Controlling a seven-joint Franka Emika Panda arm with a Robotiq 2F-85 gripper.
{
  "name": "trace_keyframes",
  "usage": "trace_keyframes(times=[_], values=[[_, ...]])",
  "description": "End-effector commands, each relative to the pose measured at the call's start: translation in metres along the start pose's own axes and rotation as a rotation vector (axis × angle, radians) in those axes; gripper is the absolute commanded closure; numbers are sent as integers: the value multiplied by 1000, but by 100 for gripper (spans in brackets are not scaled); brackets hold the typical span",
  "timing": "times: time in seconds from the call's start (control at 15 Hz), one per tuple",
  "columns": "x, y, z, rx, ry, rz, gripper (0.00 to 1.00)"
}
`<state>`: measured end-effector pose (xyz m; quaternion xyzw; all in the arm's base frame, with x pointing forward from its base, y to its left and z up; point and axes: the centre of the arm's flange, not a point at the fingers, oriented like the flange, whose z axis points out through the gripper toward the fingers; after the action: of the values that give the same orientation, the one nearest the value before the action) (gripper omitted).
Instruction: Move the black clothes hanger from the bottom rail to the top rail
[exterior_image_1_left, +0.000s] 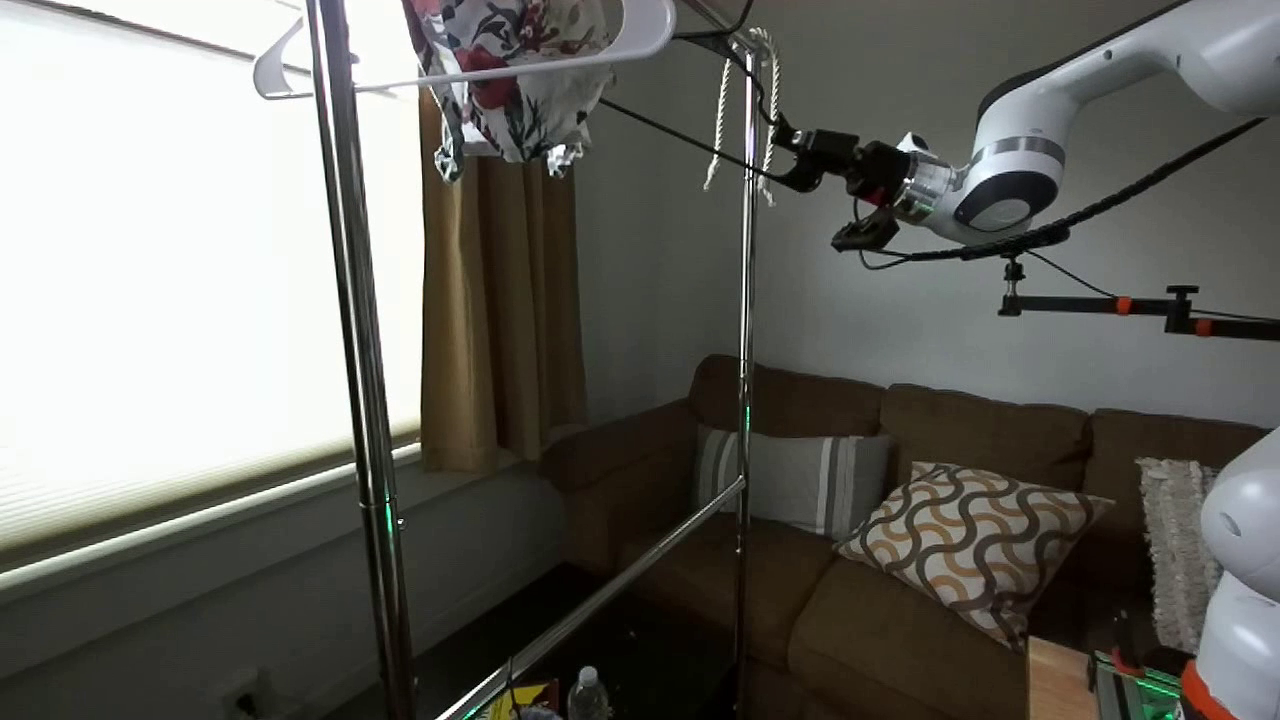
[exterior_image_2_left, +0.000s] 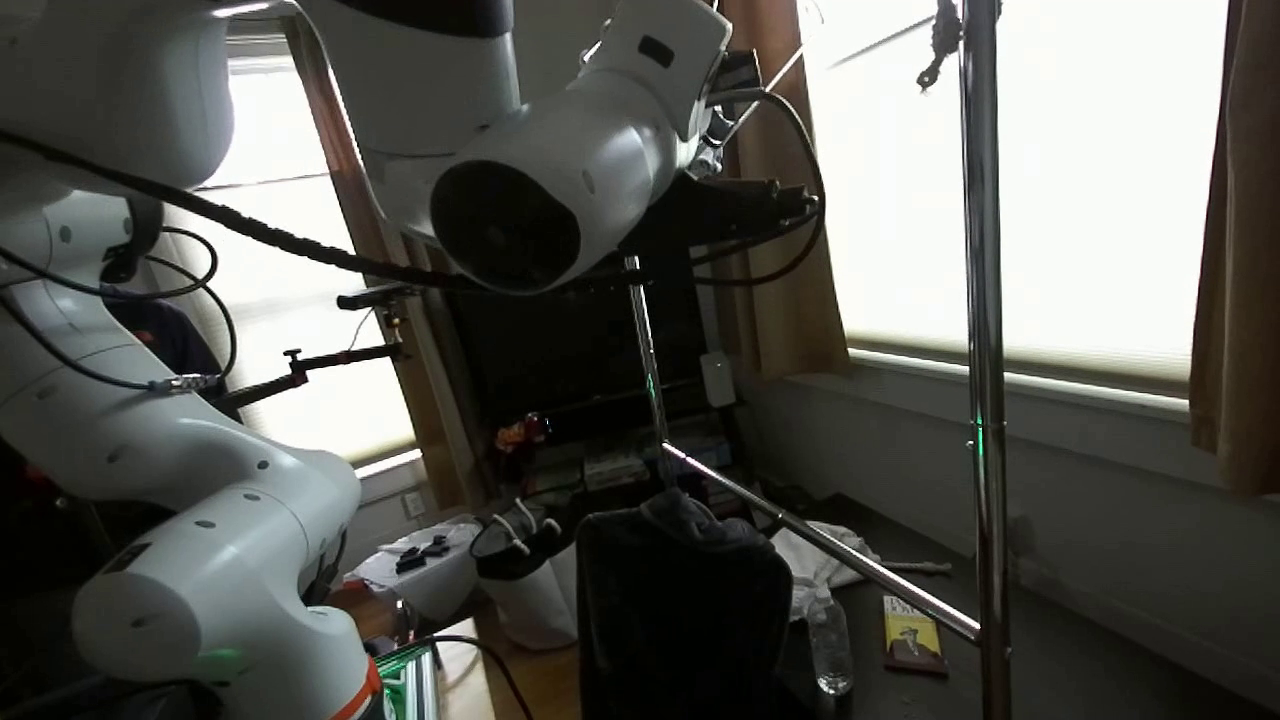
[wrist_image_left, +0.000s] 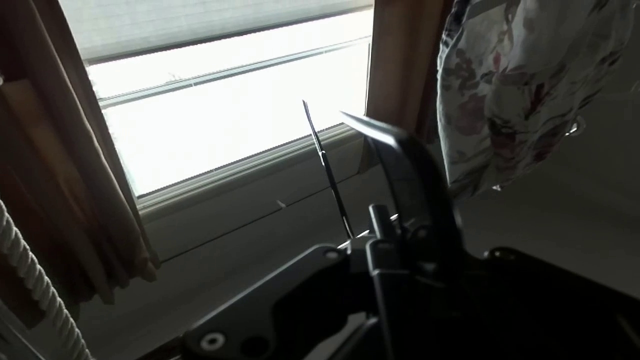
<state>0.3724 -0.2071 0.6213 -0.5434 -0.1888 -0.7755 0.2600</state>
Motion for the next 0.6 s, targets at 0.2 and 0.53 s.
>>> trace_keyframes(times=[0.2, 0.53], values=[[33, 21, 33, -47, -57, -44, 98], [25, 29, 40, -67, -127, -49, 98]])
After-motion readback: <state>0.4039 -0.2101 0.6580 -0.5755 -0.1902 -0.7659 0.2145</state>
